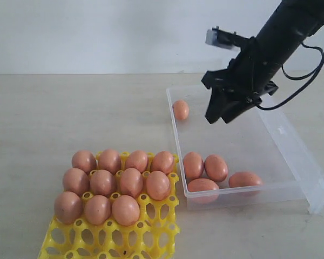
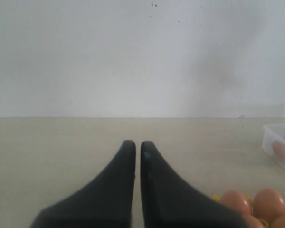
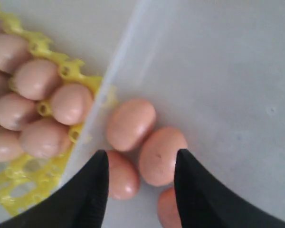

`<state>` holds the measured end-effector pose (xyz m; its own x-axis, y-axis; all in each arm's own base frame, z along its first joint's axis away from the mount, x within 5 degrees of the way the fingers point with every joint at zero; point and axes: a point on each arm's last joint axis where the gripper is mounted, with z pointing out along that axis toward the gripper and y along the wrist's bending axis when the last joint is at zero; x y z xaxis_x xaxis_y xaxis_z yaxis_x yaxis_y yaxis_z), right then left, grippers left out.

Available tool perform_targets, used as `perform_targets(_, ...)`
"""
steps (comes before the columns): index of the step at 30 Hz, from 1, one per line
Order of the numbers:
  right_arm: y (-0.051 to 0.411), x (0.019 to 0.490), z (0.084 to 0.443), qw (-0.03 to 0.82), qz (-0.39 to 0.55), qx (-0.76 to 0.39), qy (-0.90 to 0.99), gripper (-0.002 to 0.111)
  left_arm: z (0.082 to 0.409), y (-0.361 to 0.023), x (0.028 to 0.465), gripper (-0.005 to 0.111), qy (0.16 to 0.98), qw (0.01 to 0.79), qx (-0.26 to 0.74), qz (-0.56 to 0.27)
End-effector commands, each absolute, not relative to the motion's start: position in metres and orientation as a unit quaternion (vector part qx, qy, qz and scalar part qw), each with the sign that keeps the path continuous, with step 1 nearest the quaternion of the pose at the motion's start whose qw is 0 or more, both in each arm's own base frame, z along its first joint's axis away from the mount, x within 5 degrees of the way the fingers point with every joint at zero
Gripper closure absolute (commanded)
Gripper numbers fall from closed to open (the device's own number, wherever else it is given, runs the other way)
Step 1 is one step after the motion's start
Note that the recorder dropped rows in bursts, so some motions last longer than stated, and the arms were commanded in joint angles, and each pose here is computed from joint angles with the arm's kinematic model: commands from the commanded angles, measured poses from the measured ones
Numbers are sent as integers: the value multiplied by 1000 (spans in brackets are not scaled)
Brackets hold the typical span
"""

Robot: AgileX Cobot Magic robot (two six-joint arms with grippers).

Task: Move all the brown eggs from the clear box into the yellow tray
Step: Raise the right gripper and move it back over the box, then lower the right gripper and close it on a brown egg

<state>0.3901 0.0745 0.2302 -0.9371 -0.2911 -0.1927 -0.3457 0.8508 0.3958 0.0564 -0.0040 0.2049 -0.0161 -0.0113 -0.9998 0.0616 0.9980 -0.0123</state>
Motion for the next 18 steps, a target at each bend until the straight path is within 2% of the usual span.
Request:
perform_targets(1, 78, 383, 217, 18, 163, -163, 973, 70, 204, -4, 56, 103, 713, 701, 18, -24)
perform_targets(9, 105, 374, 198, 28, 113, -213, 970, 70, 204, -4, 56, 103, 713, 701, 18, -24)
perform_targets(16, 105, 382, 194, 69, 107, -196, 972, 70, 204, -4, 56, 103, 713, 701, 18, -24)
perform_targets(18, 107, 382, 186, 58, 113, -195, 973, 66, 204, -4, 56, 103, 712, 701, 18, -24)
